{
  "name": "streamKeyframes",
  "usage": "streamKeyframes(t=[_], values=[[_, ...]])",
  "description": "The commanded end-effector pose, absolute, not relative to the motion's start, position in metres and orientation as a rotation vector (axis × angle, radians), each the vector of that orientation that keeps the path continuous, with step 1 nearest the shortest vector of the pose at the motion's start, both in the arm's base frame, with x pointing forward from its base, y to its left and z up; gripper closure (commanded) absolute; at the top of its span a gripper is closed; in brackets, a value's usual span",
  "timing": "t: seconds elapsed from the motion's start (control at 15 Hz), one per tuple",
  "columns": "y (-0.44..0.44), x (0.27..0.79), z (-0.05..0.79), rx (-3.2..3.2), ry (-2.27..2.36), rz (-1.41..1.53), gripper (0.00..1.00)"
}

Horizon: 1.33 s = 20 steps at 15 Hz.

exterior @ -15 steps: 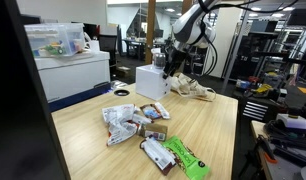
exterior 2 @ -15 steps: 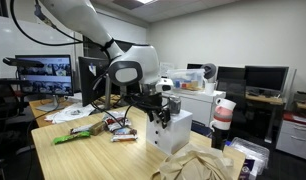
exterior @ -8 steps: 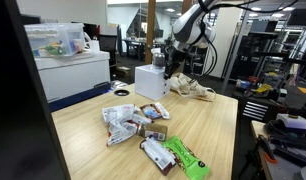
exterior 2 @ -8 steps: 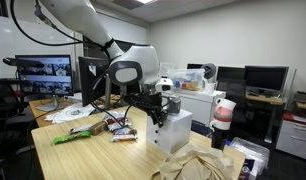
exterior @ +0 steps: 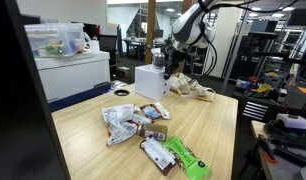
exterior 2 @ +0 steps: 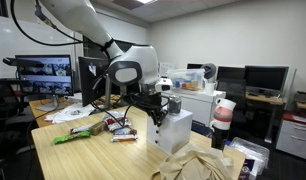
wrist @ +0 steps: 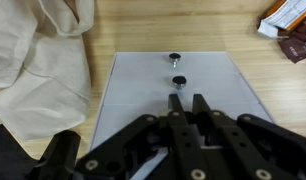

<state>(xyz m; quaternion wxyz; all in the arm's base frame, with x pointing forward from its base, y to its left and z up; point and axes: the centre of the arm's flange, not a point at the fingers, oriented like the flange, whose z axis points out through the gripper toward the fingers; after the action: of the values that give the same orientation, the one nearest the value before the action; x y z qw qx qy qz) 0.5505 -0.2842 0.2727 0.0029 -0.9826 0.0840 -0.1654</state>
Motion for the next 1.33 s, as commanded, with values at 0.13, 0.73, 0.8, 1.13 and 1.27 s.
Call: streamKeyframes(t=[0.13,0.73,0.8,1.13,1.27], values=[[-0.28,0.542,0.272,-3.078,0.248,-0.505,0.96],[-0.27,0.528,0.276,-3.082,0.183,-0.489,0.96],[-0.268,0.526,0.276,-3.082,0.182,-0.487,0.96],[-0.263,0.518,0.276,-3.097,0.151,-0.455,0.96],[-0.262,0.517,0.277,-3.098,0.145,-0.427,0.96]])
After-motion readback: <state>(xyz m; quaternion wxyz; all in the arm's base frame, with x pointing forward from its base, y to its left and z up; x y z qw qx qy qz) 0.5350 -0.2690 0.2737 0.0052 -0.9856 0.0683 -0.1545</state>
